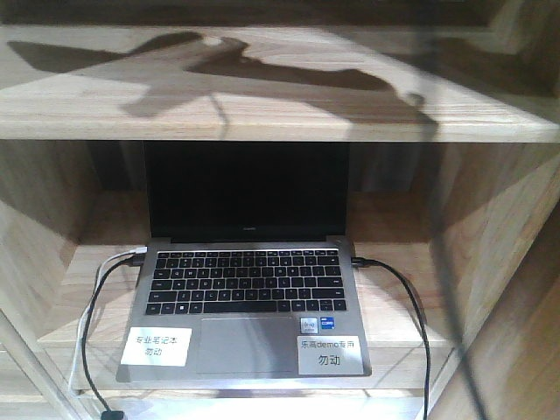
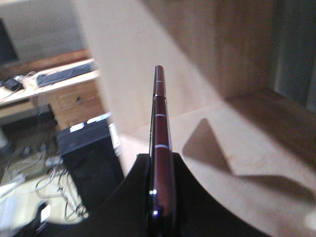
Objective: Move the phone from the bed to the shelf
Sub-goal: 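Lower the phone onto the upper shelf and open the right gripper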
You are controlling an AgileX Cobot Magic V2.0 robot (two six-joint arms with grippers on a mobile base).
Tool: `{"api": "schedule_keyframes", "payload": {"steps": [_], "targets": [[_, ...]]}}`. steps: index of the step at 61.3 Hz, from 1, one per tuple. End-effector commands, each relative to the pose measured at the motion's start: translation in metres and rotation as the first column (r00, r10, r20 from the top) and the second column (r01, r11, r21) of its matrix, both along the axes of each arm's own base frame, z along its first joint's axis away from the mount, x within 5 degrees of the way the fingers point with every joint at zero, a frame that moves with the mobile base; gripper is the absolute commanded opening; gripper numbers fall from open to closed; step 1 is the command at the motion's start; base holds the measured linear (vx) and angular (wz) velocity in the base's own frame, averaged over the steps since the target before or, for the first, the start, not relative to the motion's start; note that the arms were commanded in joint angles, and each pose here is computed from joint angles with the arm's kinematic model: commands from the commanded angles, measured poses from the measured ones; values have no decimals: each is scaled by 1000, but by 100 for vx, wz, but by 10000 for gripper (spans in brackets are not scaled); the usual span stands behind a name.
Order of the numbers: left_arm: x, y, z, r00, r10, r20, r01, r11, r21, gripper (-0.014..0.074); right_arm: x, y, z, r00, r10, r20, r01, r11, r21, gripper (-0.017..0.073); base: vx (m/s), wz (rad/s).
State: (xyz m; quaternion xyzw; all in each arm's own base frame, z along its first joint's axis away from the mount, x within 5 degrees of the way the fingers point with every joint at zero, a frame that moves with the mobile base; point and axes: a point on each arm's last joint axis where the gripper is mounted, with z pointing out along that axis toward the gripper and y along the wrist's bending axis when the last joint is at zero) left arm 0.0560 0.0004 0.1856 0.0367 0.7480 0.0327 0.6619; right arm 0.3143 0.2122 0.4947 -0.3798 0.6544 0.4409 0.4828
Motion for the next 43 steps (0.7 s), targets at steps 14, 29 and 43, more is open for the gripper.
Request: {"api": "schedule_keyframes", "payload": {"steps": [14,29,43], "targets": [[-1,-1,16,994,-6,108,7,1000,-9,1,35,19,-14,996,-92,22,90,992,91,-1,0,0],[-1,-1,16,994,-6,108,7,1000,-9,1,50,25,-32,994,-107,8,106,992,69,-1,0,0],[-1,-1,16,994,-6,108,7,1000,-9,1,54,27,-37,994,-108,9,107,992,62,-1,0,0]]}}
